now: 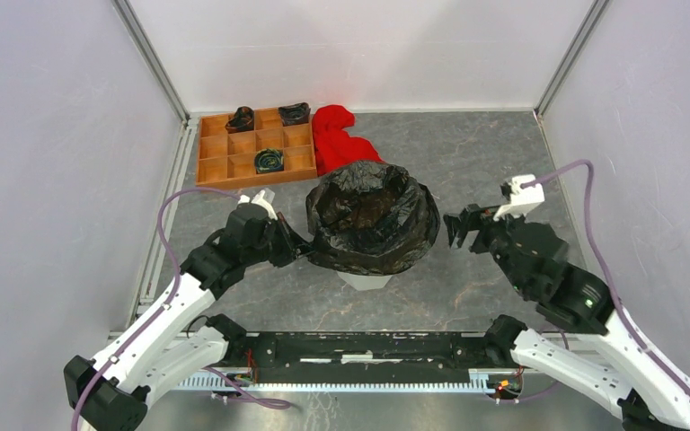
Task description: Put the trash bags into the trash bin
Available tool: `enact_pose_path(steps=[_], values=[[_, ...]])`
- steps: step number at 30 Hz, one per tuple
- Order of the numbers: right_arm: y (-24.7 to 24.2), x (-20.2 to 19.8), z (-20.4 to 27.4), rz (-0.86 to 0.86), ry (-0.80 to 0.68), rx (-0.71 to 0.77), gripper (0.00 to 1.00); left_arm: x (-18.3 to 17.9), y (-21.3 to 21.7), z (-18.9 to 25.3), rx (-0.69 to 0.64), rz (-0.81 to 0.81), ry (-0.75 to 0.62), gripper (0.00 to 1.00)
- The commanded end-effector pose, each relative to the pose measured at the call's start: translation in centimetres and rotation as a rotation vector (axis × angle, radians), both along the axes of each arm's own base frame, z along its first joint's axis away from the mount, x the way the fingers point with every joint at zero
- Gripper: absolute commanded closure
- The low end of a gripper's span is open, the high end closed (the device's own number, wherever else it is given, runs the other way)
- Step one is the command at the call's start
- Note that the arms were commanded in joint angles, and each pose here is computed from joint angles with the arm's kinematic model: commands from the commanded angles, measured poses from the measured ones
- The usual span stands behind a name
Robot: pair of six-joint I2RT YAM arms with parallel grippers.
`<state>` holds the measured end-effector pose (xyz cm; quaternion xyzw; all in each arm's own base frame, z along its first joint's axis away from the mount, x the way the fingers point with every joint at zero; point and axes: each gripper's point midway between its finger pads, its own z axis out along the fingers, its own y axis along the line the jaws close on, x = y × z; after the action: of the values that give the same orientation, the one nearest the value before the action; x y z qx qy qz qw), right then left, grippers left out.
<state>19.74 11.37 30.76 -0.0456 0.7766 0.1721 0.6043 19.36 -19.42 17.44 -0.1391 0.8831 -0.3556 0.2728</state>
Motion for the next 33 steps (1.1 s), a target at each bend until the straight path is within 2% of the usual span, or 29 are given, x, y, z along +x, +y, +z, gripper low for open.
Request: enact_pose_path(steps=[1,6,10,14,19,24,27,33], values=[[-1.2,3.1,0.2,-0.215,-0.001,-0.036,0.13,0.9,0.2,2.3,0.000,0.003,-0.089,0.98],[1.8,3.8,-1.0,-0.111,0.014,0.001,0.15,0.9,0.4,2.7,0.005,0.010,-0.095,0.98],[3.9,4.3,-3.1,-0.024,0.038,0.026,0.21,1.1,0.0,2.4,0.002,-0.001,-0.086,0.98],[4.8,4.5,-5.6,0.020,0.066,0.040,0.36,1.2,-0.4,1.9,0.002,-0.016,-0.074,0.98],[6.1,4.3,-8.3,0.083,0.076,0.069,0.63,1.2,-0.6,1.2,-0.002,-0.018,-0.063,0.98],[4.7,4.9,-10.6,0.027,0.053,-0.008,0.82,1.0,-1.0,0.0,-0.020,-0.028,-0.037,0.98],[4.6,5.2,-12.0,0.034,0.039,-0.050,0.99,0.8,-1.3,-1.3,-0.026,-0.036,-0.010,0.98],[4.8,5.7,-14.1,0.057,0.031,-0.131,1.00,0.5,-1.2,-3.7,-0.005,-0.042,0.033,0.98]])
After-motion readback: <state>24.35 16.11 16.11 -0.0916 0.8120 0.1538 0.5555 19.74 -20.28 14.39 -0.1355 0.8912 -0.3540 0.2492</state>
